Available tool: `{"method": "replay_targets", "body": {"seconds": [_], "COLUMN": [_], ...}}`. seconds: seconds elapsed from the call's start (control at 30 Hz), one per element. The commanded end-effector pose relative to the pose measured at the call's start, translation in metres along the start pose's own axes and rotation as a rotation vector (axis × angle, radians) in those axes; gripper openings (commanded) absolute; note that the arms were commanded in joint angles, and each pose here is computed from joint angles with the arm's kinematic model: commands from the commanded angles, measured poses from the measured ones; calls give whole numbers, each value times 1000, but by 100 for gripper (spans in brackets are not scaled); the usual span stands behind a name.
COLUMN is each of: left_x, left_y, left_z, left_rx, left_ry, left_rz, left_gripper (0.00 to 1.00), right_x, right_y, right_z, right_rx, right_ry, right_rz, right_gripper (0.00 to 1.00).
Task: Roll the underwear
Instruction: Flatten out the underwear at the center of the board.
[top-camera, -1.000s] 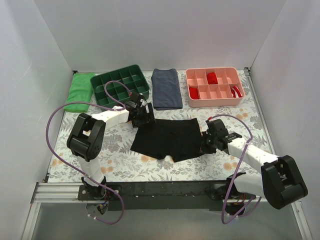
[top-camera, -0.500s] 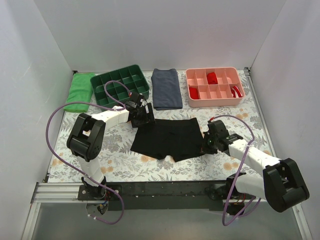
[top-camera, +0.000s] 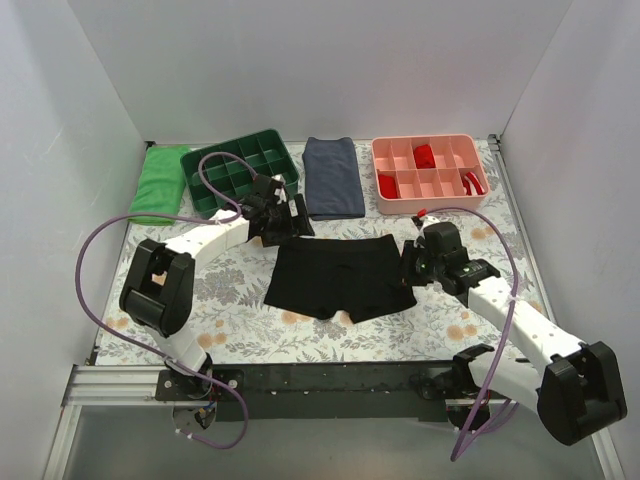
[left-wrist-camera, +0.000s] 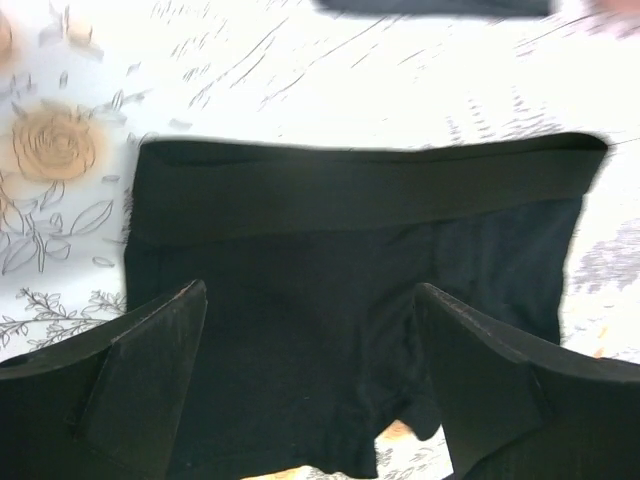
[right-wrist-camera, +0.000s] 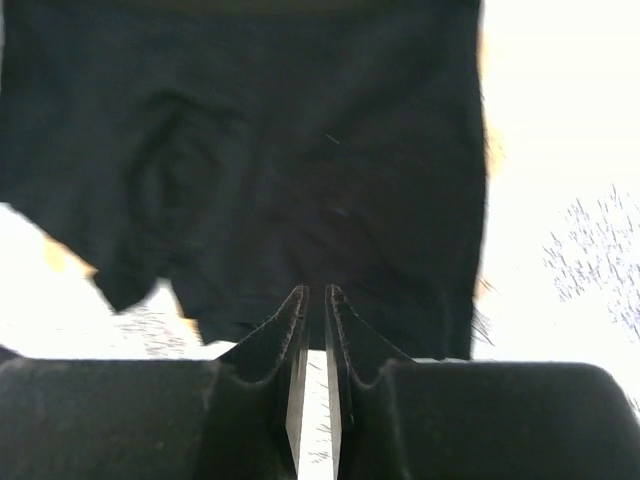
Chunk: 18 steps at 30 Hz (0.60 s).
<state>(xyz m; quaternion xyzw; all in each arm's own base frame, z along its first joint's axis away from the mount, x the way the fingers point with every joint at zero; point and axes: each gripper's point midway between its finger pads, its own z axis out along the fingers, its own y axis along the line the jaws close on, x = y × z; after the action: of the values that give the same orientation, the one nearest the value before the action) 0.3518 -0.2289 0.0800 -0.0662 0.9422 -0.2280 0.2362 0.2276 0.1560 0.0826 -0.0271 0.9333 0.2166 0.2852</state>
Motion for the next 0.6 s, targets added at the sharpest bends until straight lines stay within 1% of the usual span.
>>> {"method": "replay_targets", "body": {"seconds": [0.0, 0.1, 0.23, 0.33, 0.4, 0.57], "left_x": [-39, -35, -24, -18, -18, -14], "left_y": [-29, -22, -12, -6, -2, 11], "left_z": [-21, -2, 20, 28, 31, 43], "left_rx": [77, 52, 44, 45, 40, 10], "left_ry": [-109, -75, -36, -41, -49, -45], "left_rz": [52, 54, 53, 43, 45, 64], "left_gripper": [85, 82, 80, 80, 80, 80], "right_x": [-17, -7, 14, 30, 32, 53], "right_y": [25, 25, 10, 4, 2, -15], "right_z": [-7, 1, 13, 19, 21, 29], "right_rx": [-121, -138, -88, -81, -84, -15], "right_ry": [-69, -31, 33, 59, 53, 104], "right_rz": [-3, 26, 53, 70, 78, 104], "right_gripper": [19, 18, 17, 17, 16, 16]}}
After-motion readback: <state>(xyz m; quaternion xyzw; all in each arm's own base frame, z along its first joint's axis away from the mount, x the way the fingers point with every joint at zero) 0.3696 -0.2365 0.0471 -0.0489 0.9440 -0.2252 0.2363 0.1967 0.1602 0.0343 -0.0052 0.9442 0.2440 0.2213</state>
